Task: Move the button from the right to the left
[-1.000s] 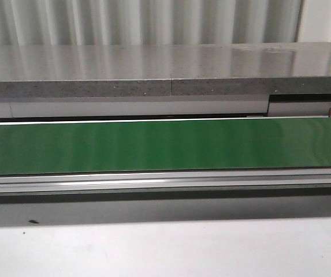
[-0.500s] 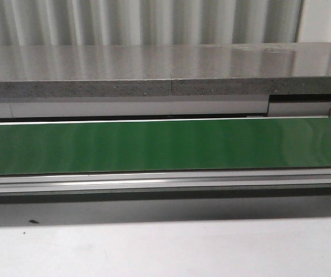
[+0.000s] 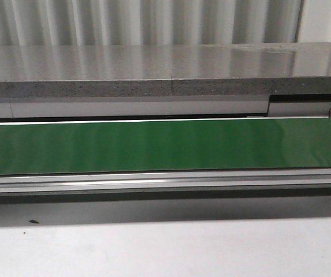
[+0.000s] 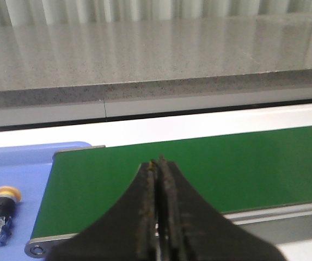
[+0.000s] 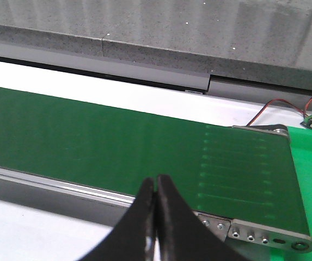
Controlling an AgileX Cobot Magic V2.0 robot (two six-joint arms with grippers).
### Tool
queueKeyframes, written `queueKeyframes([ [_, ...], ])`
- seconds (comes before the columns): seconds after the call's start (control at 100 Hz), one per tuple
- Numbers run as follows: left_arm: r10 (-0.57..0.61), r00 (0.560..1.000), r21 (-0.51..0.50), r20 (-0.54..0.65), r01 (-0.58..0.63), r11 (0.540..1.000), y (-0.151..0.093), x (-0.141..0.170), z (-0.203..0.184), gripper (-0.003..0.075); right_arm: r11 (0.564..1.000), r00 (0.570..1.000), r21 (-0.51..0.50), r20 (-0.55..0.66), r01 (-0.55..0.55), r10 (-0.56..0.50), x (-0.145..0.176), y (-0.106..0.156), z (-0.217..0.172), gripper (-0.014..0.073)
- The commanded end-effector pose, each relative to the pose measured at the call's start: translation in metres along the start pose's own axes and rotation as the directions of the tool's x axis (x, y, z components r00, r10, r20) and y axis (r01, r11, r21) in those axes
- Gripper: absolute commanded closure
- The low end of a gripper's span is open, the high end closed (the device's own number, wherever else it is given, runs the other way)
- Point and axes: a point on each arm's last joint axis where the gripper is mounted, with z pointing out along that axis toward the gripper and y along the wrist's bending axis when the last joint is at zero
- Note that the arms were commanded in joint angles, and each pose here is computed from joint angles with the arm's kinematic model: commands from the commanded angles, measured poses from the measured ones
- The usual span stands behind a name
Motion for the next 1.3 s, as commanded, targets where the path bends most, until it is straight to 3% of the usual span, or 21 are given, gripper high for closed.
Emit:
queueKeyframes([
  [0.0, -0.020, 0.990, 0.004, 0.143, 0.020, 1.000, 0.000, -0.011, -0.008, 0.0741, 1.000, 0.995, 0.008, 0.095, 0.020, -0.021, -0.015, 0.000, -0.002, 0.0663],
  [0.28, -0.018, 0.977, -0.019, 0.211, 0.022, 1.000, 0.002, -0.001, 0.002, 0.0741, 1.000, 0.995, 0.008, 0.096, 0.020, -0.021, -0.015, 0.000, -0.002, 0.0663],
  [0.52, 0.026, 0.960, -0.073, 0.278, -0.006, 0.997, 0.007, 0.031, 0.021, 0.0741, 1.000, 0.995, 0.008, 0.096, 0.020, -0.021, -0.015, 0.000, -0.002, 0.0663],
  [0.8, 0.005, 0.994, -0.080, 0.108, 0.003, 0.997, 0.008, 0.069, 0.033, 0.0741, 1.000, 0.995, 0.008, 0.096, 0.020, -0.021, -0.015, 0.000, -0.002, 0.0663],
  [1.29, -0.010, 0.994, -0.076, 0.111, 0.019, 0.997, 0.008, 0.069, 0.033, 0.0741, 1.000, 0.995, 0.008, 0.096, 0.020, -0.021, -0.015, 0.000, -0.002, 0.0663],
])
